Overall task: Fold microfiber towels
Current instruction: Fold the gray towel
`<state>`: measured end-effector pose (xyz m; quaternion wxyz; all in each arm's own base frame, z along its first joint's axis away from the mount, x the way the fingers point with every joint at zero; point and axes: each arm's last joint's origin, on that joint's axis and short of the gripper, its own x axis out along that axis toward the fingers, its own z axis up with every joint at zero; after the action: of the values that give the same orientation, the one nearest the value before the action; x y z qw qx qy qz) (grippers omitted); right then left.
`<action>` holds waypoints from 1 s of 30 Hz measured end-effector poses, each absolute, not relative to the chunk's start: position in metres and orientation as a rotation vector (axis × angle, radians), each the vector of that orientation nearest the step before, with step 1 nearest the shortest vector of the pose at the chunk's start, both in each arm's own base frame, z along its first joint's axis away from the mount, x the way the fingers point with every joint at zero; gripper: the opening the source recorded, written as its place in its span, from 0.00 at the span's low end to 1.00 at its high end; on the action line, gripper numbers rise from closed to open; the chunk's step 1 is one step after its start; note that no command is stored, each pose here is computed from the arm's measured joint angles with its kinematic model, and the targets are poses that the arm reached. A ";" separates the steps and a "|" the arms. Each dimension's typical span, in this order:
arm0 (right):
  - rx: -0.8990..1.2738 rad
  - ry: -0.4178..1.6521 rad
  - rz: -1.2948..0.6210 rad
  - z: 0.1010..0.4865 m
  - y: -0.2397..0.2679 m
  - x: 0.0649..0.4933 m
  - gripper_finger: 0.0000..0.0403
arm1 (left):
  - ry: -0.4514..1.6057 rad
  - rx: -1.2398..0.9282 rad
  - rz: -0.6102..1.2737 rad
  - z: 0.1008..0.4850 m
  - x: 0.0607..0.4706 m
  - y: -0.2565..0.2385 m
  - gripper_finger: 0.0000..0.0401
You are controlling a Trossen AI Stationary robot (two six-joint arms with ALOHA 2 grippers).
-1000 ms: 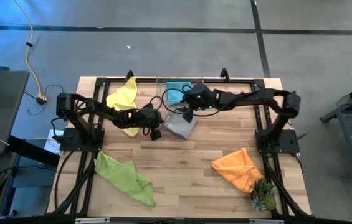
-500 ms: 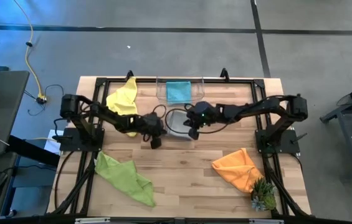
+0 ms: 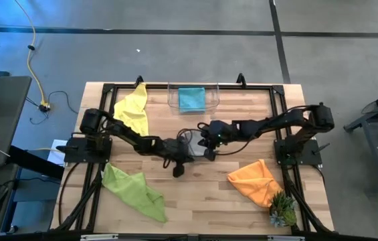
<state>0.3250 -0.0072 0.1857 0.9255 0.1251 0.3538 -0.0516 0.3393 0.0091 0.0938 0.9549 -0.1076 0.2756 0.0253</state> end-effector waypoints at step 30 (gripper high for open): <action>0.278 1.091 -0.252 0.132 0.021 0.312 0.00 | 0.734 -0.122 0.222 0.088 0.281 0.093 0.00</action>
<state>0.3117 0.0215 0.1317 0.8383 0.1315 0.5156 -0.1189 0.2809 0.0928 0.0876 0.9256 -0.0597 0.3578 0.1080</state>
